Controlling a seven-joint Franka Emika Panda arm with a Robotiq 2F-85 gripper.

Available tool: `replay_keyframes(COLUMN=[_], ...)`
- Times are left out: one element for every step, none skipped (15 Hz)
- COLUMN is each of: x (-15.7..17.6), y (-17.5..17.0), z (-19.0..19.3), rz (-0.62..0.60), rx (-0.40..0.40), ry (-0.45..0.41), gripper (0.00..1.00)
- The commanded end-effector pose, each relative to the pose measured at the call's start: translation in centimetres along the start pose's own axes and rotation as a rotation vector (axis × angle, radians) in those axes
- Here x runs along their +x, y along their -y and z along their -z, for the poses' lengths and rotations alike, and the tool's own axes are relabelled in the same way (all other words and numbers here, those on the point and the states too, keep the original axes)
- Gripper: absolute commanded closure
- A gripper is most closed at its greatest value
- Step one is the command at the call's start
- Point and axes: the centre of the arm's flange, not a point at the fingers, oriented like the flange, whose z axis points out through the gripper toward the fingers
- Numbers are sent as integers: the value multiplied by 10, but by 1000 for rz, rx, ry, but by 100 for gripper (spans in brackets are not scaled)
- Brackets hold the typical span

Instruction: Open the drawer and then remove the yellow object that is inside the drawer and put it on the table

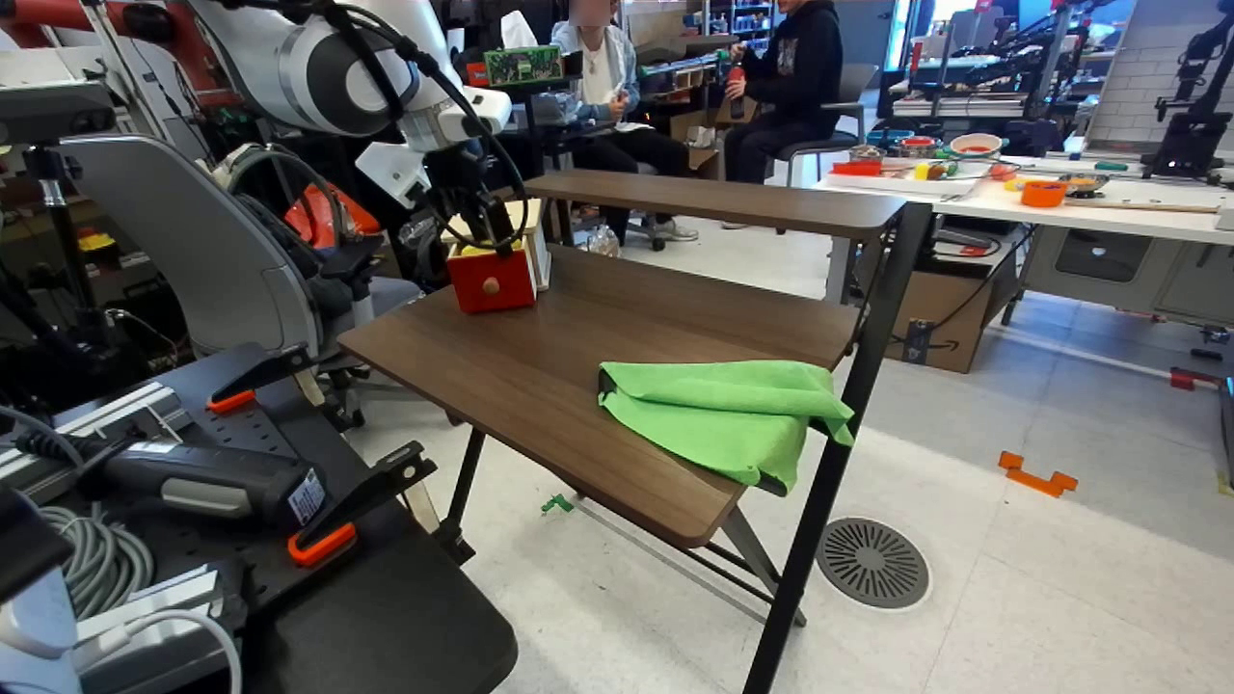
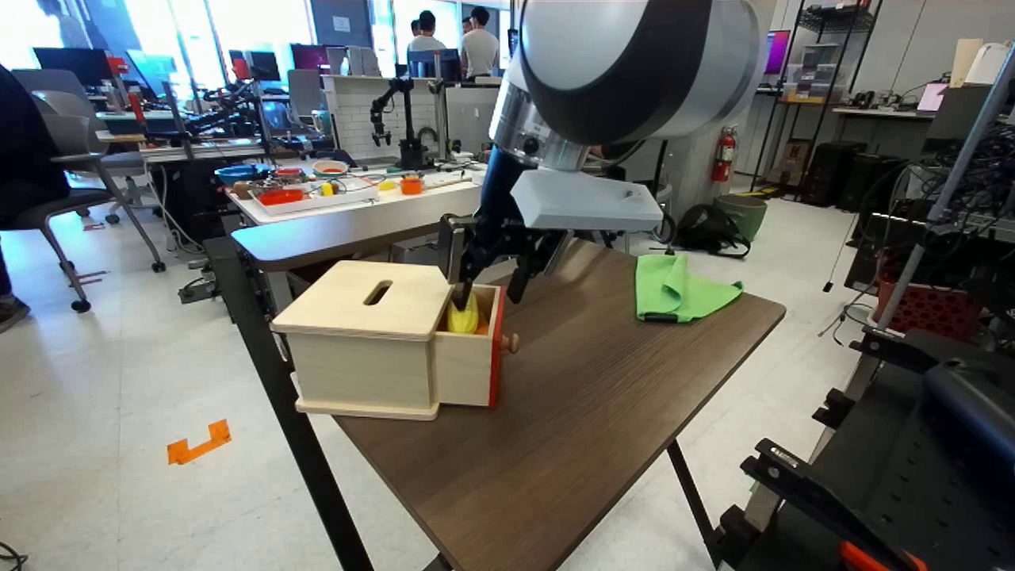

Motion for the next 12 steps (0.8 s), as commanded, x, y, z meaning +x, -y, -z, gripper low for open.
replay_keyframes(x=[1, 0, -1, -2, -5, -6, -8, -9, -9, -9, -9, -8], y=[7, 7, 8, 9, 10, 11, 12, 13, 15, 16, 16, 17], z=[-4, -3, -1, 1, 6, 8, 11, 13, 14, 15, 17, 19], rz=[28, 33, 39, 46, 56, 64, 73, 80, 87, 94, 103, 112], rx=[0, 2, 2, 1, 0, -1, -3, -5, -10, -9, -11, -14], ry=[6, 5, 3, 1, -2, -6, -14, -21, -24, -27, -32, -36], gripper=[0, 0, 0, 0, 0, 0, 0, 0, 0, 0, 0, 0])
